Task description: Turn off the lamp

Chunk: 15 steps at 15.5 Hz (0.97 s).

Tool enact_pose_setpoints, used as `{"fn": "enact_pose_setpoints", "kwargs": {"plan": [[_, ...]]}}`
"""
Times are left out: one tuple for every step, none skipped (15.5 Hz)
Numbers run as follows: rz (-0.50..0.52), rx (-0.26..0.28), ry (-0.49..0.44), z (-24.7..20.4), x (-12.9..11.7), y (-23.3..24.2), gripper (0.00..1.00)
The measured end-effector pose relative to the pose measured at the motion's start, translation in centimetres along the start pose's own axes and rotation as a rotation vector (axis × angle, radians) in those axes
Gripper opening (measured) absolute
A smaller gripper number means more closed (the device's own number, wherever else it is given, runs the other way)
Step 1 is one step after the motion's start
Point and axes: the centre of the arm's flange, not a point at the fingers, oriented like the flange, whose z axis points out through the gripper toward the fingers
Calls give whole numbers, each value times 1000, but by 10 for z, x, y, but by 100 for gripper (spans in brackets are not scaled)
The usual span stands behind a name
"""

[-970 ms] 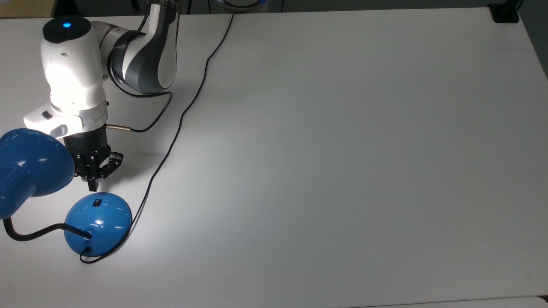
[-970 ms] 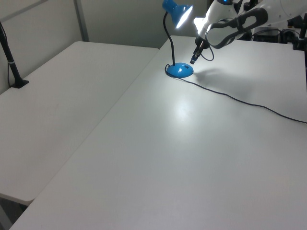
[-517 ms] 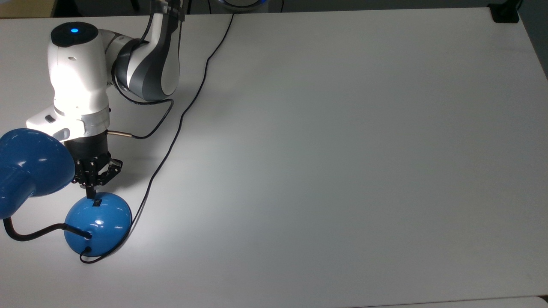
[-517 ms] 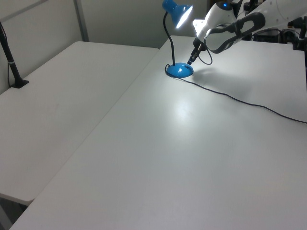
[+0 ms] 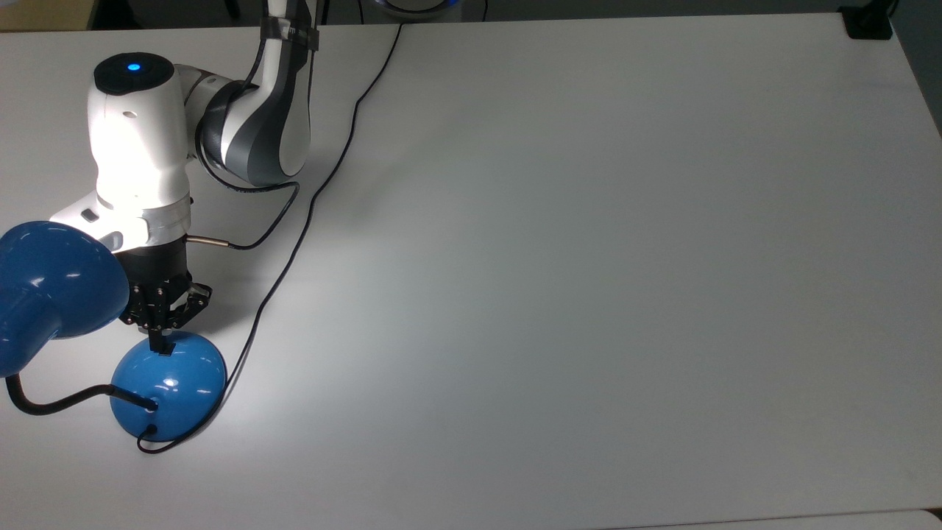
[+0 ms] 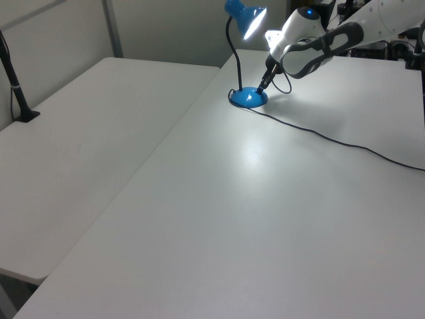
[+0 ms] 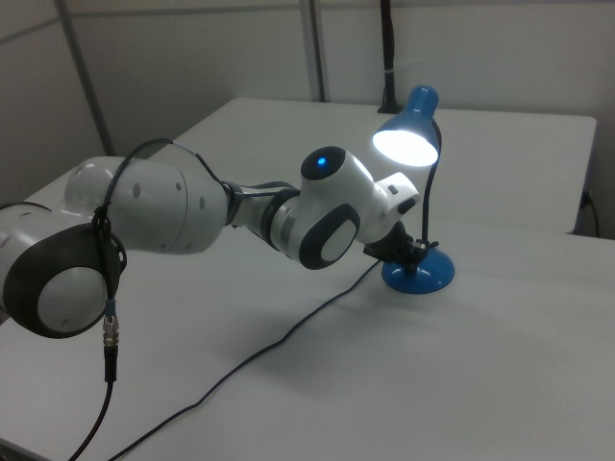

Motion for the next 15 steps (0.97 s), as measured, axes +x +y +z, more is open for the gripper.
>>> {"fn": "enact_pose_setpoints", "kwargs": {"plan": [[-1, 0, -1, 1, 0, 0, 1], [-2, 0, -1, 1, 0, -1, 1], [-3, 0, -1, 1, 0, -1, 1], [-6, -1, -2, 1, 0, -1, 1], [-9, -2, -2, 1, 0, -2, 1], [-11, -3, -2, 1, 0, -2, 1], [-12, -4, -3, 1, 0, -2, 1], [-13, -5, -2, 1, 0, -2, 1], [-12, -5, -2, 0, 0, -2, 1], [-8, -4, 0, -3, 1, -1, 1], [1, -5, 7, -11, 3, 0, 1], [19, -3, 15, -23, 6, 1, 1], [46, 6, 11, -39, 8, 0, 1], [77, 27, -14, -57, 11, -5, 1], [108, 58, -56, -76, 15, -16, 1]]}}
